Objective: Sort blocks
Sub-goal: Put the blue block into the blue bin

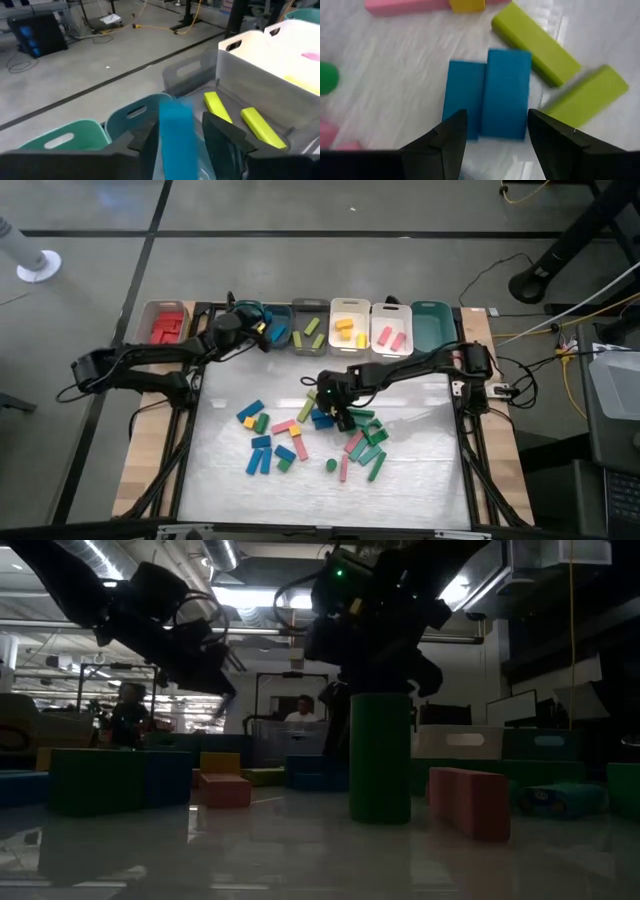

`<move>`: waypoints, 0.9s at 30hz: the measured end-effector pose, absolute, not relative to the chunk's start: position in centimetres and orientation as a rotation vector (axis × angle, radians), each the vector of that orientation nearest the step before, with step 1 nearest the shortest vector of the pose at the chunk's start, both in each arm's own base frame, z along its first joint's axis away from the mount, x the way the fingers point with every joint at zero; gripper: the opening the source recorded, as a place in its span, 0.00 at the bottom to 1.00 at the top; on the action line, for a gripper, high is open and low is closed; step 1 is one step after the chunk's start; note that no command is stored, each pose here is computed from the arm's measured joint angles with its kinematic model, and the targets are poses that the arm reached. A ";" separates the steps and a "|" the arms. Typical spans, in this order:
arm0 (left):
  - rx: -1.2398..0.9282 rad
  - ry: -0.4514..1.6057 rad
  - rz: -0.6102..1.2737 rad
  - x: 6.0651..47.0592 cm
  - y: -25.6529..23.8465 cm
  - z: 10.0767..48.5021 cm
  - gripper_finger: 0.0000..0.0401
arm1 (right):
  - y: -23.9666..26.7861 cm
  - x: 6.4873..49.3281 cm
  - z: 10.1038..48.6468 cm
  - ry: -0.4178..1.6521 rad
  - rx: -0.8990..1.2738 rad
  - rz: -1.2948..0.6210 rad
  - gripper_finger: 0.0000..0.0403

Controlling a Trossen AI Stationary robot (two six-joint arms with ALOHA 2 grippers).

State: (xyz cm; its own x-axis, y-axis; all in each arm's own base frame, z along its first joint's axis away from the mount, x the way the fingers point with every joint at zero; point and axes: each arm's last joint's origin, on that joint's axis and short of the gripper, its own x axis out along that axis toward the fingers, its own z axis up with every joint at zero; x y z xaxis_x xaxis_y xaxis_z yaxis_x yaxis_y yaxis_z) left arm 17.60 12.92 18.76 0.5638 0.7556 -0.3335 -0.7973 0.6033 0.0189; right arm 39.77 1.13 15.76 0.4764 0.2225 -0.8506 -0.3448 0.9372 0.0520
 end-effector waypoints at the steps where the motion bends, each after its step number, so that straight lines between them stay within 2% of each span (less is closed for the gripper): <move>1: -0.143 0.328 0.920 17.7 13.0 18.6 0.36 | 1.1 39.7 15.6 1.026 -0.131 0.349 0.52; 9: -0.144 0.283 0.910 18.1 13.3 18.6 0.44 | 1.1 39.7 15.5 1.035 -0.136 0.321 0.52; 16: -0.158 0.214 0.723 18.0 12.2 20.1 0.45 | 1.0 40.1 14.7 1.046 -0.147 0.295 0.52; 19: -0.188 0.196 0.639 18.0 11.4 20.7 0.45 | 1.0 40.3 14.4 1.032 -0.144 0.300 0.47; 24: -0.259 0.281 0.451 17.9 9.4 20.5 0.45 | 1.0 40.3 14.4 1.031 -0.145 0.300 0.32; 27: -0.317 0.395 0.376 17.6 8.0 19.7 0.45 | 1.0 40.4 14.6 1.035 -0.148 0.296 0.32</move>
